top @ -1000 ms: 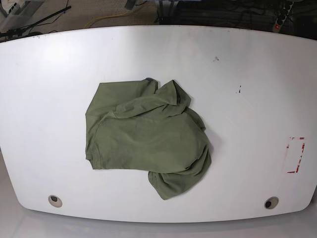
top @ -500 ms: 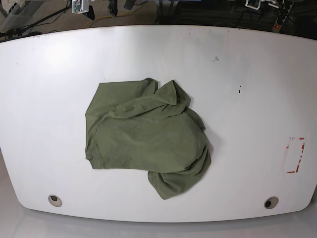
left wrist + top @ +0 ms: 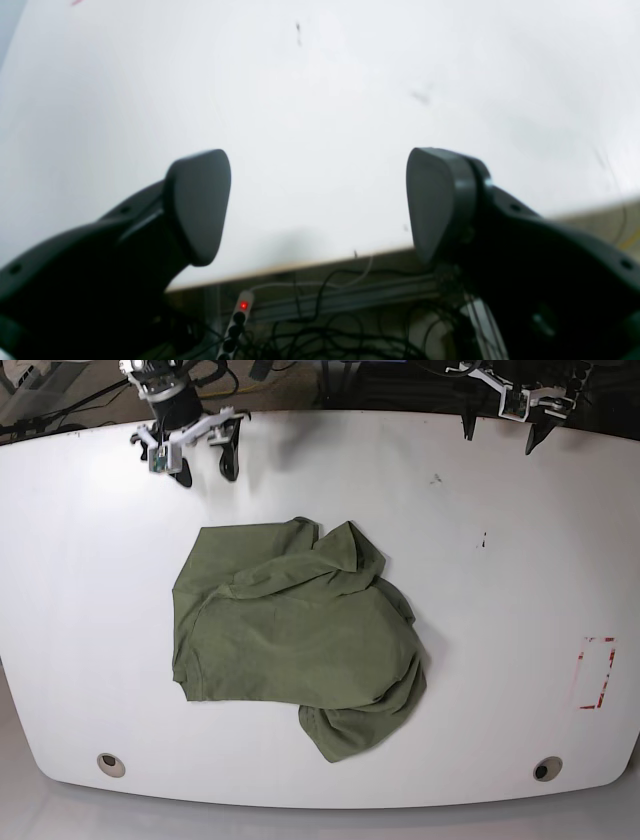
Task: Fold the T-shirt properly
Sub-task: 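Move the right gripper down to the edge of the green T-shirt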
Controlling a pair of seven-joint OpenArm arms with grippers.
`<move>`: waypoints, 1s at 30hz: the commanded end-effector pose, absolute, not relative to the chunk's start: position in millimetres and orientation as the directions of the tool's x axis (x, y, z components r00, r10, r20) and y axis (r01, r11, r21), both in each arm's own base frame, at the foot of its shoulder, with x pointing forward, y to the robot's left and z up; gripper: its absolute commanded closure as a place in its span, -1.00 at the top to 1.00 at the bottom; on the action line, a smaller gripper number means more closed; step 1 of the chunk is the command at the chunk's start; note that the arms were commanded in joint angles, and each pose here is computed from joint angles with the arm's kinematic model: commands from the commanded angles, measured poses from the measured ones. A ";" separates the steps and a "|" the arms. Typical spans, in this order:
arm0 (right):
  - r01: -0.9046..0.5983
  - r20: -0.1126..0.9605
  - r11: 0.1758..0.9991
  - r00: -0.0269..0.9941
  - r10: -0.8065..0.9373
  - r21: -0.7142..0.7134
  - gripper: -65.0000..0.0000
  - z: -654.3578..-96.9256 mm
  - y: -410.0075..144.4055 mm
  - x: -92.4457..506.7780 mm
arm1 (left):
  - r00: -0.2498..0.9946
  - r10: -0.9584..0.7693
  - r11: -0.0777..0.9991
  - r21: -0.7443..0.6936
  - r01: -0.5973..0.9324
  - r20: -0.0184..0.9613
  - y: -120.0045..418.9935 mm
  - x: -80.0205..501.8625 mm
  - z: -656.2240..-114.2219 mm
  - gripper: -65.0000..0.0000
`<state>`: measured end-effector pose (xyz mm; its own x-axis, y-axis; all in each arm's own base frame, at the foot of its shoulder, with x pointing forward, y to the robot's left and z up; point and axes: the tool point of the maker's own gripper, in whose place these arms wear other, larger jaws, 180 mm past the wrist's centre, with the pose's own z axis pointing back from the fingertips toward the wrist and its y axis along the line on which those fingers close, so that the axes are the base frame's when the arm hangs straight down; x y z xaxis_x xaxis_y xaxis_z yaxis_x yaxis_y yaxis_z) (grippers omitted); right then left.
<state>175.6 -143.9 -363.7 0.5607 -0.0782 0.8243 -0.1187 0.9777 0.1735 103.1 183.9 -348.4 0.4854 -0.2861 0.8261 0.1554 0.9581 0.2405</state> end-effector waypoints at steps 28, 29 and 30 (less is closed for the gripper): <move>-0.097 0.791 0.982 0.607 -0.072 0.163 0.30 -348.5 -202.1 406.6 | 0.349 -0.278 0.960 0.257 0.107 0.895 181.3 148.2 -325.5 0.56; -0.105 0.782 0.979 0.620 -0.073 0.174 0.29 -352.2 -201.8 414.7 | 0.342 -0.281 0.960 0.260 0.107 0.897 181.7 151.1 -324.5 0.56; -0.104 0.776 0.978 0.626 -0.078 0.182 0.29 -353.8 -201.9 420.0 | 0.335 -0.281 0.960 0.261 0.105 0.899 181.7 153.5 -323.4 0.56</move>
<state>404.8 -199.8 -362.5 0.6513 -0.0690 0.7557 -0.0922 0.9813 0.1691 150.9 181.7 -332.6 0.3705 -0.2721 0.8881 0.1063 0.9623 0.2505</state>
